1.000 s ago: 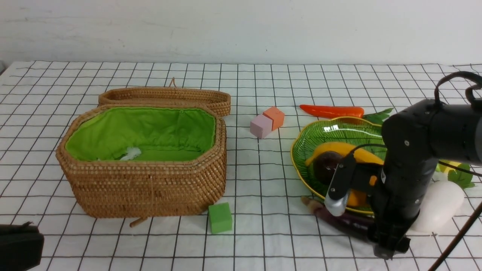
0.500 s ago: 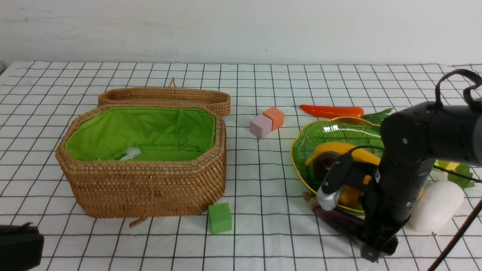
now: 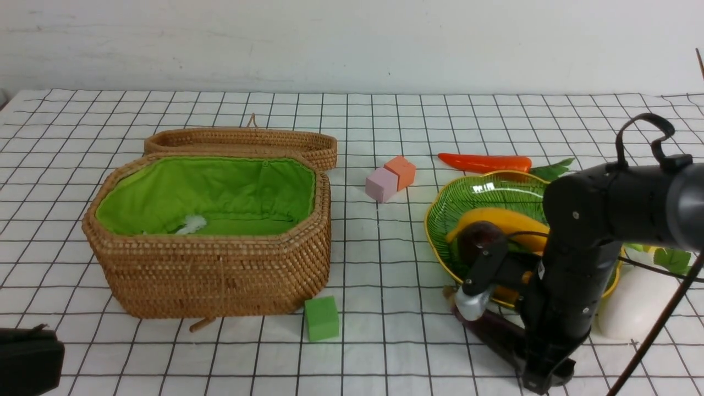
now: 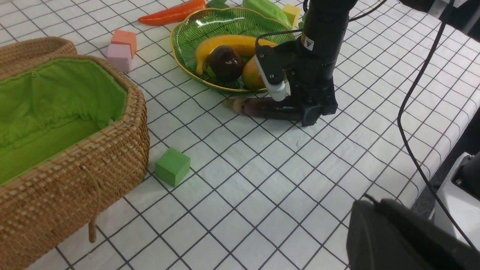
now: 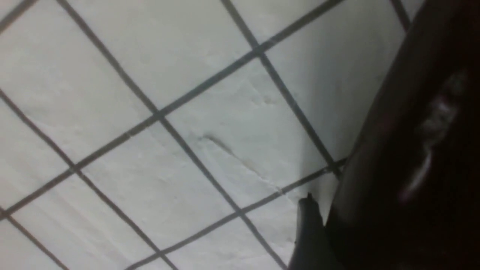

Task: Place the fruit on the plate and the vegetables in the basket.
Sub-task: Grab an eggplant with your right arm and place it in the basket on the left, then take a daikon with your right arm and place it on the basket on the left.

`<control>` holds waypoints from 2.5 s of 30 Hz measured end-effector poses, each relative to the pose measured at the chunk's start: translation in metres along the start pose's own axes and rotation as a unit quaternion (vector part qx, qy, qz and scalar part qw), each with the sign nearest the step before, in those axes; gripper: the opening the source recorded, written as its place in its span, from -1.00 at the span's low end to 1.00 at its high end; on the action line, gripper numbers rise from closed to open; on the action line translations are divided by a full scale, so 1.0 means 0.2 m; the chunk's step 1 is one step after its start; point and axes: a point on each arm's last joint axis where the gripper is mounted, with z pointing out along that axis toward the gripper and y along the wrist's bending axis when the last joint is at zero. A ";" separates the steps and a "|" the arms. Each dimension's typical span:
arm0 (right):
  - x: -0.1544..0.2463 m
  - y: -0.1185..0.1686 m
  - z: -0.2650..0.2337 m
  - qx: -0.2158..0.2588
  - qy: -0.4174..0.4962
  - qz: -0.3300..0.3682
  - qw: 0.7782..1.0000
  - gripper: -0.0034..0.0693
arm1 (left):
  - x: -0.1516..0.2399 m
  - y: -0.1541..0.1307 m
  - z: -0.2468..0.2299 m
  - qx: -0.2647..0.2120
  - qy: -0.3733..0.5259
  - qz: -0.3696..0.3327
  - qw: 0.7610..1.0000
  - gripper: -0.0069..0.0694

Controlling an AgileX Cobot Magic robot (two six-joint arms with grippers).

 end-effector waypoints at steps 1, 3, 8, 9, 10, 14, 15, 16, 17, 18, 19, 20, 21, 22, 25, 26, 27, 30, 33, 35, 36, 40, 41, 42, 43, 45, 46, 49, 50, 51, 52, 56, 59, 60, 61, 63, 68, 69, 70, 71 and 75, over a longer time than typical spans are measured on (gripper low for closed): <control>0.00 0.02 -0.02 -0.001 0.001 -0.011 1.000 0.26 | 0.00 0.00 0.00 0.000 0.000 0.000 1.000 -0.84; -0.01 0.06 -0.05 -0.001 0.000 -0.026 1.000 0.26 | 0.00 0.00 0.00 -0.001 0.000 0.001 1.000 -0.84; -0.04 0.21 -0.22 0.009 -0.042 -0.033 0.999 0.26 | -0.01 0.03 0.00 -0.034 -0.009 -0.014 0.999 -0.84; -0.06 0.24 -0.28 0.014 -0.060 -0.023 0.998 0.26 | -0.01 0.04 0.00 -0.048 -0.013 -0.019 0.999 -0.84; -0.07 0.27 -0.33 0.020 -0.080 -0.014 0.997 0.26 | -0.02 0.06 0.00 -0.070 -0.019 -0.027 0.997 -0.84; -0.22 0.39 -0.62 0.056 -0.219 0.005 0.974 0.26 | -0.03 0.15 -0.03 -0.166 -0.049 -0.067 0.983 -0.84; -0.27 0.42 -0.71 0.065 -0.259 0.000 0.964 0.26 | -0.04 0.17 -0.03 -0.187 -0.058 -0.076 0.978 -0.84; -0.31 0.46 -0.76 0.066 -0.296 -0.010 0.953 0.26 | -0.04 0.19 -0.04 -0.205 -0.066 -0.083 0.973 -0.84; -0.36 0.48 -0.80 0.068 -0.325 -0.016 0.943 0.26 | -0.05 0.20 -0.05 -0.219 -0.073 -0.085 0.969 -0.84; -0.37 0.49 -0.82 0.067 -0.330 -0.018 0.941 0.26 | -0.05 0.20 -0.05 -0.219 -0.073 -0.088 0.969 -0.84; -0.43 0.52 -0.87 0.069 -0.360 -0.026 0.930 0.26 | -0.05 0.21 -0.05 -0.229 -0.080 -0.092 0.966 -0.83; -0.56 0.55 -0.92 0.072 -0.404 -0.037 0.911 0.26 | -0.05 0.22 -0.06 -0.237 -0.086 -0.097 0.963 -0.83; -0.63 0.56 -0.94 0.075 -0.423 -0.042 0.902 0.26 | -0.05 0.22 -0.06 -0.238 -0.087 -0.099 0.962 -0.83; -0.67 0.56 -0.95 0.078 -0.436 -0.046 0.895 0.26 | -0.05 0.22 -0.06 -0.239 -0.088 -0.101 0.962 -0.83; -0.84 0.54 -0.88 0.096 -0.455 -0.062 0.883 0.26 | -0.05 0.22 -0.06 -0.239 -0.088 -0.103 0.962 -0.83; -0.89 0.53 -0.85 0.104 -0.459 -0.067 0.880 0.26 | -0.05 0.22 -0.06 -0.239 -0.087 -0.103 0.962 -0.83; -0.94 0.51 -0.82 0.111 -0.456 -0.073 0.880 0.26 | -0.05 0.22 -0.06 -0.239 -0.087 -0.104 0.962 -0.83; -1.02 0.49 -0.72 0.112 -0.448 -0.082 0.883 0.30 | -0.05 0.21 -0.06 -0.234 -0.083 -0.109 0.962 -0.83; -1.04 0.48 -0.69 0.117 -0.442 -0.083 0.886 0.52 | -0.05 0.21 -0.05 -0.226 -0.079 -0.113 0.964 -0.83; -1.03 0.47 -0.69 0.124 -0.437 -0.089 0.887 0.79 | -0.04 0.20 -0.05 -0.217 -0.074 -0.112 0.967 -0.83; -1.03 0.47 -0.70 0.130 -0.435 -0.093 0.886 0.90 | -0.04 0.19 -0.05 -0.213 -0.071 -0.110 0.968 -0.83; -0.94 0.50 -0.81 0.130 -0.415 -0.101 0.895 0.92 | -0.04 0.19 -0.04 -0.202 -0.066 -0.109 0.971 -0.83; -0.94 0.50 -0.81 0.130 -0.415 -0.100 0.895 0.92 | -0.04 0.18 -0.04 -0.201 -0.065 -0.110 0.971 -0.83; -0.84 0.52 -0.92 0.120 -0.404 -0.087 0.903 0.79 | -0.04 0.18 -0.04 -0.195 -0.063 -0.113 0.972 -0.83; -0.80 0.53 -0.97 0.113 -0.397 -0.072 0.908 0.71 | -0.03 0.18 -0.04 -0.192 -0.061 -0.113 0.973 -0.83; -0.66 0.54 -1.09 0.109 -0.373 -0.039 0.920 0.49 | -0.03 0.17 -0.03 -0.181 -0.056 -0.110 0.976 -0.83; -0.59 0.53 -1.14 0.109 -0.355 -0.017 0.928 0.30 | -0.03 0.16 -0.03 -0.172 -0.052 -0.105 0.978 -0.83; -0.39 0.47 -1.23 0.122 -0.299 0.049 0.945 -0.19 | -0.03 0.14 -0.02 -0.149 -0.043 -0.092 0.984 -0.83; -0.35 0.44 -1.24 0.128 -0.289 0.068 0.946 -0.38 | -0.02 0.13 -0.02 -0.138 -0.039 -0.087 0.986 -0.83; -0.30 0.41 -1.24 0.130 -0.281 0.089 0.947 -0.57 | -0.02 0.12 -0.02 -0.126 -0.035 -0.081 0.988 -0.83; -0.25 0.37 -1.22 0.132 -0.270 0.115 0.947 -0.74 | -0.02 0.10 -0.01 -0.109 -0.030 -0.075 0.991 -0.83; -0.07 0.28 -1.11 0.125 -0.224 0.212 0.943 -0.92 | -0.01 0.06 0.00 -0.065 -0.019 -0.050 0.996 -0.83; 0.14 0.22 -0.98 0.117 -0.178 0.307 0.928 -0.92 | -0.02 0.03 0.00 -0.033 -0.020 -0.018 0.999 -0.83; 0.16 0.22 -0.96 0.116 -0.169 0.314 0.927 -0.92 | -0.02 0.03 0.00 -0.032 -0.020 -0.019 0.999 -0.83; 0.27 0.17 -0.90 0.116 -0.158 0.370 0.908 -0.92 | -0.02 0.02 0.00 -0.023 -0.024 -0.005 0.999 -0.83; 0.38 0.11 -0.84 0.117 -0.159 0.437 0.877 -0.91 | -0.03 0.01 0.00 -0.016 -0.030 0.005 0.999 -0.83; 0.55 -0.05 -0.66 0.098 -0.152 0.572 0.800 -0.74 | -0.03 0.01 0.00 -0.013 -0.034 0.010 0.999 -0.83; 0.57 -0.08 -0.64 0.095 -0.150 0.583 0.793 -0.65 | -0.03 0.01 0.00 -0.013 -0.035 0.010 0.999 -0.83; 0.58 -0.12 -0.61 0.092 -0.150 0.599 0.781 -0.55 | -0.03 0.01 0.00 -0.013 -0.035 0.010 0.999 -0.83; 0.60 -0.15 -0.59 0.089 -0.150 0.612 0.771 -0.40 | -0.03 0.01 0.00 -0.013 -0.035 0.010 0.999 -0.83; 0.63 -0.27 -0.53 0.083 -0.169 0.653 0.733 0.02 | -0.03 0.01 0.00 -0.013 -0.036 0.010 0.999 -0.83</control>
